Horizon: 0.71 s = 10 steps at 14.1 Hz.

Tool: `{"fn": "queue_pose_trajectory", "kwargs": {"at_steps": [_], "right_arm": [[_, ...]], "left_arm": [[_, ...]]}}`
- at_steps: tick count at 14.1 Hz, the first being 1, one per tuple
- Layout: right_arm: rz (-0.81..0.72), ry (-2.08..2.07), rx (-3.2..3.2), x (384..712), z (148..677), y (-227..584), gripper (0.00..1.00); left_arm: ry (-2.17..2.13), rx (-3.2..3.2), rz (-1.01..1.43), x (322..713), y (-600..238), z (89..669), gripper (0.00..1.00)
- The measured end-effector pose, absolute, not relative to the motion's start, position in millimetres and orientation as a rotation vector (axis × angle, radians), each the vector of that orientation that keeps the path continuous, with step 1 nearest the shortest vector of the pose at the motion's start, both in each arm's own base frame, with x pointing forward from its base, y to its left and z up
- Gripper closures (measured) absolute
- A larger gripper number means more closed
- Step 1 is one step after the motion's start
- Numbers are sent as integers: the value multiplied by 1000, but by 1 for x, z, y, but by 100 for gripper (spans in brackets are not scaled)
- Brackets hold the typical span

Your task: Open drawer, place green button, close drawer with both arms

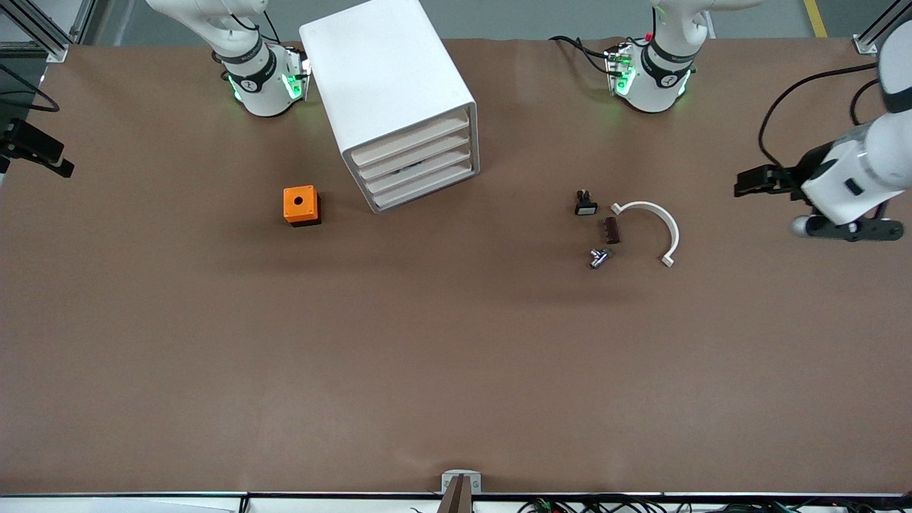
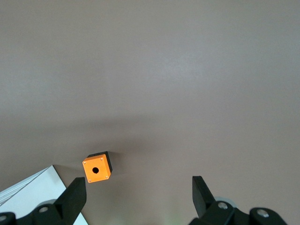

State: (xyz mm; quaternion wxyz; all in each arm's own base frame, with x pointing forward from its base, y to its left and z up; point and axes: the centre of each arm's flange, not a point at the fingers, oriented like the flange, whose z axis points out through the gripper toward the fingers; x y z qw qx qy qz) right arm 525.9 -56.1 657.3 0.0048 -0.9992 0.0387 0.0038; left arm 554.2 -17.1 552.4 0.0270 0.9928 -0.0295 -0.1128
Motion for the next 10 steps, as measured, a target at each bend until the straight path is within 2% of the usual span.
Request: {"fn": "queue_pose_trajectory", "kwargs": {"at_steps": [7,10], "right_arm": [[18,114,-3129,524,655,-57,0],[18,112,-3129,524,655,-57,0]], "left_arm": [[-81,3096,-58,521,-16,575,0],[-83,3098,80,515,-16,609,0]]}}
